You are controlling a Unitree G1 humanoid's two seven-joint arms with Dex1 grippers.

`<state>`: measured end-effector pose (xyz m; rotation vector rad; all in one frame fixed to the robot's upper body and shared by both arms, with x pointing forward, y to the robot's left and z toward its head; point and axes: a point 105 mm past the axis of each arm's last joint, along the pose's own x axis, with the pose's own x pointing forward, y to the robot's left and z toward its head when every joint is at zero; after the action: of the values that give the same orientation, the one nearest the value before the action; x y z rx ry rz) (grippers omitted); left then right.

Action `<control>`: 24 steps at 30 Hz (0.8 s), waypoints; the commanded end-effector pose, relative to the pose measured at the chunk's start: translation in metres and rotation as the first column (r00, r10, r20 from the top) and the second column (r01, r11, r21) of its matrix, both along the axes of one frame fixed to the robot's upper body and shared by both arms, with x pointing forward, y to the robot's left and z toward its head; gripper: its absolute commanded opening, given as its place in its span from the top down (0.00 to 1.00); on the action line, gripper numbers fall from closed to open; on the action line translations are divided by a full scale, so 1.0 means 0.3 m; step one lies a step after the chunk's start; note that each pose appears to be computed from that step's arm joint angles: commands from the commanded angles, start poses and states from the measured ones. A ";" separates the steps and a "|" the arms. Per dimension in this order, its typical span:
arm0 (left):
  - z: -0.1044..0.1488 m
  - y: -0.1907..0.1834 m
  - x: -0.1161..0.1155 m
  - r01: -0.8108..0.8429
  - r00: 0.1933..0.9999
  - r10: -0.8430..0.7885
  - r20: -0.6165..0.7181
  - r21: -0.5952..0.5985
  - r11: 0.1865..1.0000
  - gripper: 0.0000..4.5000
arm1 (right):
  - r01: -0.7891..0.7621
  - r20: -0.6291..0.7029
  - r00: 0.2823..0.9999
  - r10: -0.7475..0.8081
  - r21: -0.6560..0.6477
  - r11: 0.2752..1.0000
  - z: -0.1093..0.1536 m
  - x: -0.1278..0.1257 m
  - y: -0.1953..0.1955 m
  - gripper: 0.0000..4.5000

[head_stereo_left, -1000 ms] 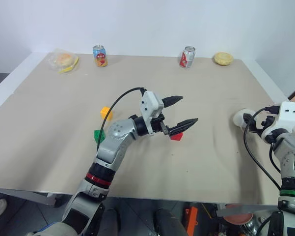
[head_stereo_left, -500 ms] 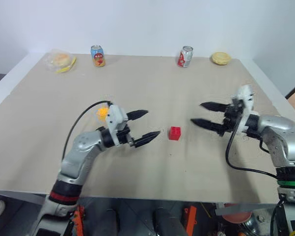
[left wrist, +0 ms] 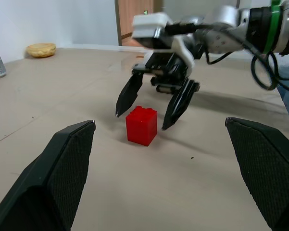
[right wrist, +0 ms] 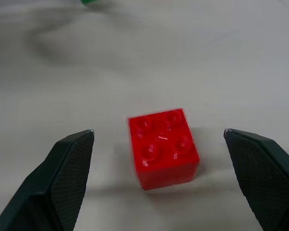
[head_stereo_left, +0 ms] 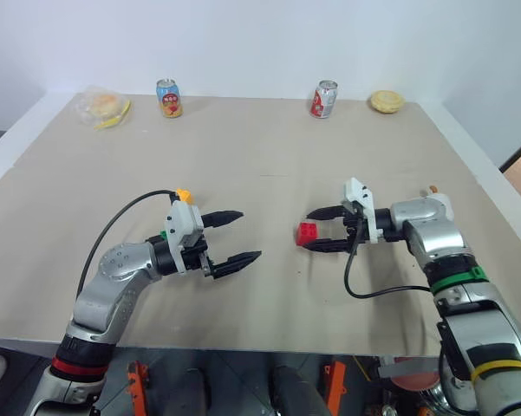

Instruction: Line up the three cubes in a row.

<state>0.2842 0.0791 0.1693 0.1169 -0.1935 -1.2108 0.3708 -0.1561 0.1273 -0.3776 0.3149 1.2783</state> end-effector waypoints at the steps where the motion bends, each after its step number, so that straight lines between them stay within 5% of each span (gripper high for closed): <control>1: 0.030 -0.004 -0.017 0.014 0.999 -0.014 0.034 -0.007 1.000 0.00 | -0.030 0.030 0.999 0.031 -0.017 0.999 0.017 0.013 0.009 0.06; 10: 0.039 -0.006 -0.013 0.021 0.999 -0.021 0.049 -0.002 1.000 0.00 | -0.052 0.034 0.998 0.051 0.011 0.999 0.028 0.016 0.027 0.71; 17: 0.007 0.023 -0.055 0.083 0.996 -0.085 0.024 0.069 0.994 0.00 | -0.224 0.091 0.971 0.221 0.014 0.975 0.085 -0.101 0.090 0.72; 24: -0.022 0.051 -0.078 0.118 0.993 -0.119 0.001 0.130 0.984 0.00 | -0.249 0.073 0.964 0.255 -0.075 0.966 0.018 -0.215 0.093 0.72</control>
<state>0.2656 0.0959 0.1527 0.2008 -0.0830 -1.3214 0.3090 -0.1312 0.1241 -0.4975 0.2778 1.5001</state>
